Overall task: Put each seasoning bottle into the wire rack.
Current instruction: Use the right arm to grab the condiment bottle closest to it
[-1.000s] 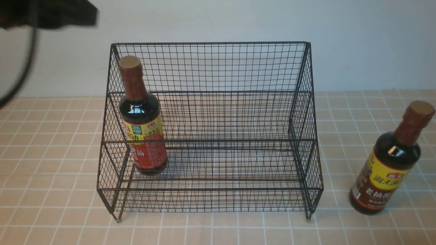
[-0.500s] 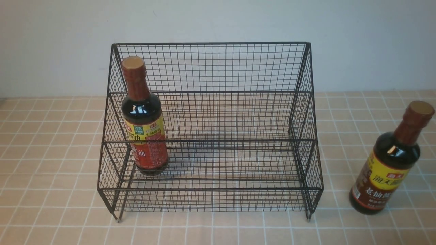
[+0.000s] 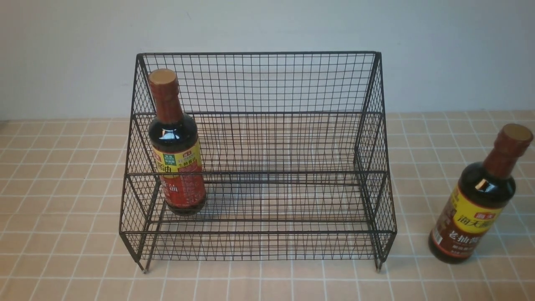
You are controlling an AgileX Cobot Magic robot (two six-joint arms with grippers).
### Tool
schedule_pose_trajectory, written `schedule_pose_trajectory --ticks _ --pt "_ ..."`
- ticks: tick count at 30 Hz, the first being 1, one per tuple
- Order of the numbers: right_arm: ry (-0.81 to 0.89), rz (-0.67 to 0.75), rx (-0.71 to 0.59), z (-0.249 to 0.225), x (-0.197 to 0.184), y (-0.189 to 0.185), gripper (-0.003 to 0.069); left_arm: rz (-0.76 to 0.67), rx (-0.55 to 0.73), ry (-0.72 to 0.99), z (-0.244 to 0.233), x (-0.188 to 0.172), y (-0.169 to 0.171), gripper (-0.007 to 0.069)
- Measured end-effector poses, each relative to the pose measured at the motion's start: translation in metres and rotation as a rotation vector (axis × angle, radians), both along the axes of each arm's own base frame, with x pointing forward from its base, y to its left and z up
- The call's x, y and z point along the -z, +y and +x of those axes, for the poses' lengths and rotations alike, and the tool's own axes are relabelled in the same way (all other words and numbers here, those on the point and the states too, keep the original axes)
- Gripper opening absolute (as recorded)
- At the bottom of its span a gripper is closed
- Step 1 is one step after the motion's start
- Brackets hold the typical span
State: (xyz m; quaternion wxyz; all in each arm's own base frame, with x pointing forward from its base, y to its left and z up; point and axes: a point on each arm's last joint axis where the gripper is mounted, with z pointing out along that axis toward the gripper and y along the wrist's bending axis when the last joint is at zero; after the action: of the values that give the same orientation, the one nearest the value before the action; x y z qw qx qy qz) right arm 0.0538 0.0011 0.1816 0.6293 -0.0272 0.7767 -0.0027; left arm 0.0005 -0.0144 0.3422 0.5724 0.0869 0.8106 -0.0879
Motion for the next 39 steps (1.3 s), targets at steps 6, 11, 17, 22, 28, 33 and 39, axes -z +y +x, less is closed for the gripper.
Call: schedule_pose_trajectory --ticks 6,11,17,22,28,33,39 --pt "0.000 0.000 0.000 0.000 0.000 0.000 -0.0014 0.036 -0.042 0.021 0.020 0.030 0.003 -0.0007" --pt "0.000 0.000 0.000 0.000 0.000 0.000 -0.0014 0.065 -0.087 -0.045 0.040 0.062 0.006 -0.0007" --pt "0.000 0.000 0.000 0.000 0.000 0.000 -0.0014 0.080 -0.147 -0.179 0.049 0.112 0.009 -0.0007" --pt "0.000 0.000 0.000 0.000 0.000 0.000 -0.0014 0.090 -0.163 -0.154 0.053 0.153 0.010 -0.0007" --pt "0.000 0.000 0.000 0.000 0.000 0.000 -0.0014 0.103 -0.158 -0.080 0.053 0.169 0.010 -0.0007" --pt "0.000 0.000 0.000 0.000 0.000 0.000 -0.0014 0.106 -0.155 -0.057 0.052 0.171 0.010 -0.0007" --pt "0.000 0.000 0.000 0.000 0.000 0.000 -0.0014 0.106 -0.155 -0.056 0.052 0.171 0.010 -0.0007"
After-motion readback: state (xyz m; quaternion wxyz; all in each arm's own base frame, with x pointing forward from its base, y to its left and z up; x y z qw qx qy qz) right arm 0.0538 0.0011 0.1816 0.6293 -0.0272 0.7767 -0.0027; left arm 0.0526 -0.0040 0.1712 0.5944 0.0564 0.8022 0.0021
